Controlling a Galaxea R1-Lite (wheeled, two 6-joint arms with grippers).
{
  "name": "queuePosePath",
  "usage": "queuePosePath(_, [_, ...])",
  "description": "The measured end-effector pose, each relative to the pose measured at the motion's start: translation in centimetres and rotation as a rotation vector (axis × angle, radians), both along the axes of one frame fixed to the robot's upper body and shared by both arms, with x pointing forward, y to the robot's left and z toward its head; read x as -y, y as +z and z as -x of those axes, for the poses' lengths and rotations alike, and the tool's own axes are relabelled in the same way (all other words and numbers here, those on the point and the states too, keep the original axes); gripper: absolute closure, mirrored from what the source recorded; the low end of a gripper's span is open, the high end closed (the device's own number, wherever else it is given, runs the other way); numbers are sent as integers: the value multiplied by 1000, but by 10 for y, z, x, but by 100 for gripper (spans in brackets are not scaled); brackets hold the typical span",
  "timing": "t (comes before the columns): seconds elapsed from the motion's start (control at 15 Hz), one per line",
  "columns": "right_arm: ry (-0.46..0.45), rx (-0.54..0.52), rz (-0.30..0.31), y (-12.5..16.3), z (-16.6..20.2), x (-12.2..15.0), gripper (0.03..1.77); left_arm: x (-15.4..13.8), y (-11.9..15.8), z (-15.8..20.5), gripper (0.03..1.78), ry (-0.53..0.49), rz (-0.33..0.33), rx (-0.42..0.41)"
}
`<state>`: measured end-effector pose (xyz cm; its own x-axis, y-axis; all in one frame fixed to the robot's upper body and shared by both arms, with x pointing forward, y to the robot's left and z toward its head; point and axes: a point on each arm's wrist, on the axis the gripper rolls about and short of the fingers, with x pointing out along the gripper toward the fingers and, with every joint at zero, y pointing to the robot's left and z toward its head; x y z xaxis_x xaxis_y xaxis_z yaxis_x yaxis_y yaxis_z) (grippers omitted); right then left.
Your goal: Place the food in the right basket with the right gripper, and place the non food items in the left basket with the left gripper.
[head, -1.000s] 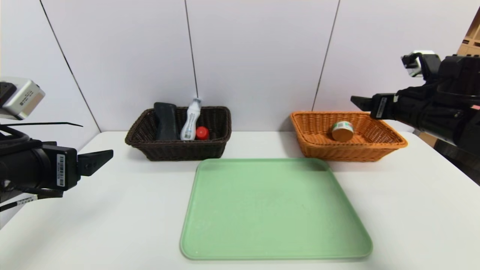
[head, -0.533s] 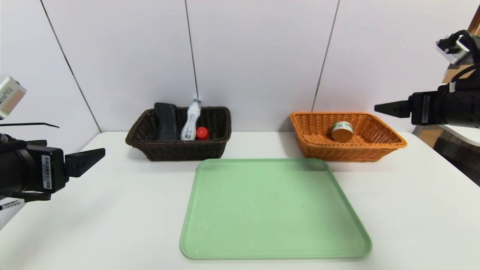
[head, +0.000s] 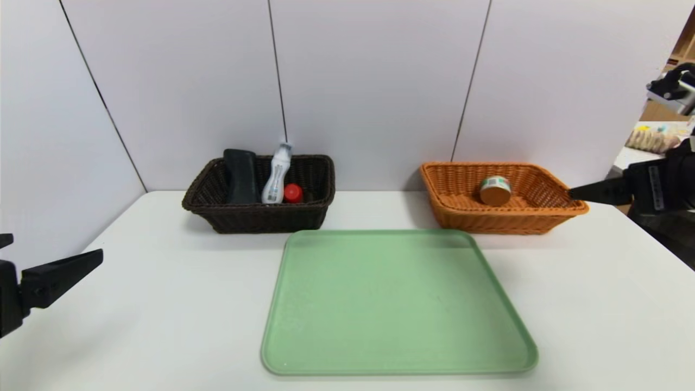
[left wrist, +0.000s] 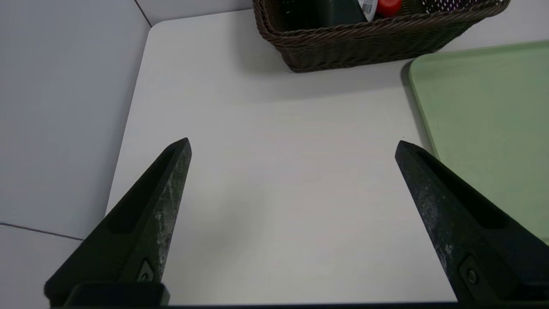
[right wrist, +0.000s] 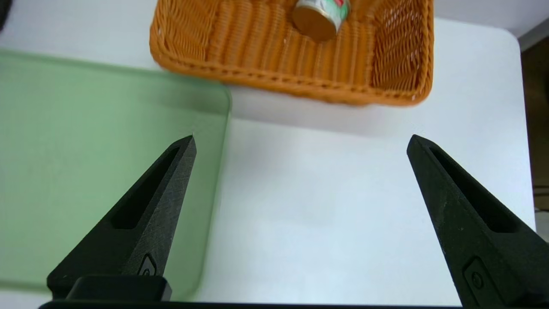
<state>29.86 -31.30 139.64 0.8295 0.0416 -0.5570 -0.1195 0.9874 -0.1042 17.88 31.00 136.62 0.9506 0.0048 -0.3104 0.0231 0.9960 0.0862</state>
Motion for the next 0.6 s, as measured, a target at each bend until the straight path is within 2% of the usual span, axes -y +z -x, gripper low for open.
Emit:
queuePosePath(0.27, [5, -136, 20, -4, 31, 3, 11, -10, -1, 26, 12, 14, 4, 9])
queuePosePath(0.6, [-9, -132, 21, -8, 54, 8, 11, -20, 2, 43, 12, 105, 23, 71])
